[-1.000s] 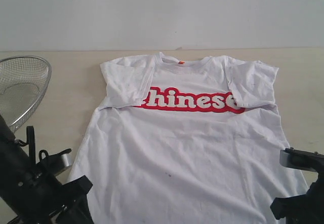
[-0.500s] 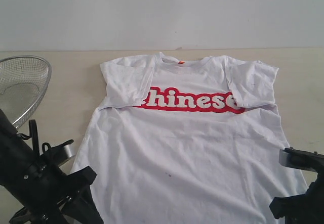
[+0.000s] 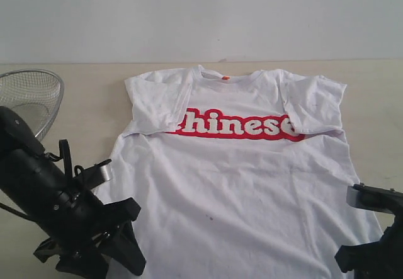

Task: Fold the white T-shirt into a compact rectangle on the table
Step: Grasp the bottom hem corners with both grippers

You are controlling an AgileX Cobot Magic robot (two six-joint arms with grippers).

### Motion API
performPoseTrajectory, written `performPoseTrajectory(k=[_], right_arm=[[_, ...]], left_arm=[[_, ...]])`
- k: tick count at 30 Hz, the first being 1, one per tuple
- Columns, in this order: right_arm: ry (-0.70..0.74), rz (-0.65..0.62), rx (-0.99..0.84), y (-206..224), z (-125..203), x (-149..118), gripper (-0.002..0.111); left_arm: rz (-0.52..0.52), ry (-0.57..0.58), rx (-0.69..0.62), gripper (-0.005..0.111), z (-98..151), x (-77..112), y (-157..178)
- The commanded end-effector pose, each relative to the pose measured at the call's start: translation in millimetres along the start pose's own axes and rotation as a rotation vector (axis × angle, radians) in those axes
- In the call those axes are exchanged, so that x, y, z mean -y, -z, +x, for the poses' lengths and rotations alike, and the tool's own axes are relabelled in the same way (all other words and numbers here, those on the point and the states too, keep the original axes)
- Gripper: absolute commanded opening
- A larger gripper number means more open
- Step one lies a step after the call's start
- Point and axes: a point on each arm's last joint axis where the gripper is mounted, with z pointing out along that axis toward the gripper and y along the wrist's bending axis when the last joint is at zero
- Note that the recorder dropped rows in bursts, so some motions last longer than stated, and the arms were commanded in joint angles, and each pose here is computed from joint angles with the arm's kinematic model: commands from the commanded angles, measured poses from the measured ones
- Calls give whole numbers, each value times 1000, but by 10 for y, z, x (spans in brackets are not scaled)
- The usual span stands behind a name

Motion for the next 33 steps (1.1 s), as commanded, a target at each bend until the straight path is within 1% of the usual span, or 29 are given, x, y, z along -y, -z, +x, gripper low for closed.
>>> performPoseTrajectory(k=[1, 2, 4, 8, 12, 15, 18, 19, 20, 21, 24, 25, 29, 33], right_arm=[[3, 5, 15, -18, -15, 15, 50], [3, 5, 15, -18, -15, 15, 50], [0, 2, 16, -18, -16, 12, 50], [0, 2, 16, -18, -16, 12, 50], [0, 2, 16, -18, -16, 12, 50], [-1, 1, 16, -18, -17, 11, 50], [-1, 1, 18, -18, -19, 12, 49], [-1, 1, 18, -18, -19, 12, 48], [2, 6, 21, -18, -21, 16, 43], [4, 8, 21, -18, -21, 18, 35], [25, 12, 24, -18, -24, 21, 6], [30, 12, 24, -18, -24, 21, -1], [28, 9, 27, -12, -31, 17, 0], [42, -28, 58, 60, -44, -41, 0]], left_arm=[[-99, -1, 44, 56, -73, -78, -27], [-109, 3, 34, 56, -72, -98, -42], [-121, 19, 12, 51, -76, -141, -88], [-128, 45, -32, 34, -88, -229, -203], [-100, -31, -40, 17, -99, -230, -241], [-85, -29, -32, 4, -105, -214, -239], [-83, -31, -33, 5, -104, -211, -239], [-84, -33, -34, 5, -103, -213, -239], [-83, -33, -35, 5, -102, -212, -239], [-83, -33, -36, 5, -101, -211, -239], [-83, -34, -38, 5, -99, -212, -239], [-83, -34, -38, 5, -99, -212, -239], [-81, -49, -41, 5, -97, -211, -239], [-71, -66, -50, 5, -83, -192, -224]])
